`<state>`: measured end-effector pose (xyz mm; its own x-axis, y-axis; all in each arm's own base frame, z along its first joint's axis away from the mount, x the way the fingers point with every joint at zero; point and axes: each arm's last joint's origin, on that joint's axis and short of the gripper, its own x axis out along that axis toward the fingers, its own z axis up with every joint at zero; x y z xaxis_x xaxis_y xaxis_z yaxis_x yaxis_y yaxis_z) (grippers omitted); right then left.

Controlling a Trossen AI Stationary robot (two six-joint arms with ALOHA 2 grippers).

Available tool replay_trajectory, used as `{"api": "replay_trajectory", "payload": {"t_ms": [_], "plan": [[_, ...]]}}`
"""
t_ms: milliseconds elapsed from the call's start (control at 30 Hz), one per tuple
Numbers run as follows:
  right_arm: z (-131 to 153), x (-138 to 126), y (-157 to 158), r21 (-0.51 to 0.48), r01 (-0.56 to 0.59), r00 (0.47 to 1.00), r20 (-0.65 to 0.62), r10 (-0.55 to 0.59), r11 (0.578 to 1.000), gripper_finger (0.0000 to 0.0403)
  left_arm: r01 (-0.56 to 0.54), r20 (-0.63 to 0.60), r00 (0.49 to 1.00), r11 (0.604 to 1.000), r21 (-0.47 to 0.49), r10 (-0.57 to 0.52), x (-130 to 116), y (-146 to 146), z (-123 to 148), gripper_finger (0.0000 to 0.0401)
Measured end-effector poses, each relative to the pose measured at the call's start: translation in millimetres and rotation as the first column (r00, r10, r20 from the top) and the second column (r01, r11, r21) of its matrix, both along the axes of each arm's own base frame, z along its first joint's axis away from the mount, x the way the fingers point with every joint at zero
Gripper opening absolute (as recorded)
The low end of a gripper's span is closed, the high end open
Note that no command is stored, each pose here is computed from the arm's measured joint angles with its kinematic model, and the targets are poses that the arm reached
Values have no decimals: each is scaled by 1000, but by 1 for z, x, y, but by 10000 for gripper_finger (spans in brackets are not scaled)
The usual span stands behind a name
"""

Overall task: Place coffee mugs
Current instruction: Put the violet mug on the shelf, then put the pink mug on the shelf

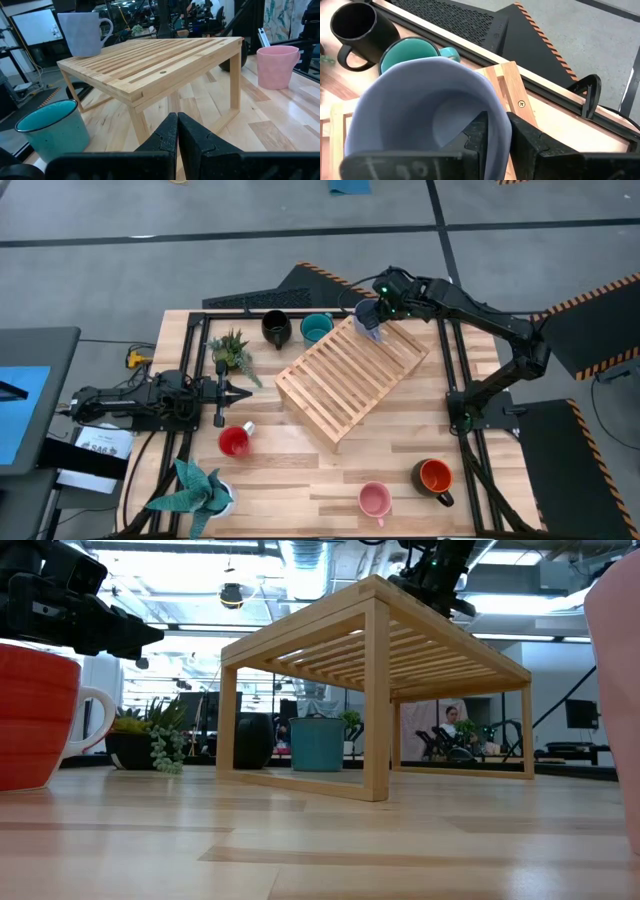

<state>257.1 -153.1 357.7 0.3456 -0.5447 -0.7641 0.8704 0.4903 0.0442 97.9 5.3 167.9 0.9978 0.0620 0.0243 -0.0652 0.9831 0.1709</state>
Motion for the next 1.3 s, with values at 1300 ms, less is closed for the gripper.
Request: {"api": "replay_trajectory", "payload": {"t_ms": [1300], "plan": [[-1, -114, 136, -51, -199, 979, 33, 201, 979, 240, -1, 0, 1000, 1000, 0, 1, 0, 0, 0, 0]]}}
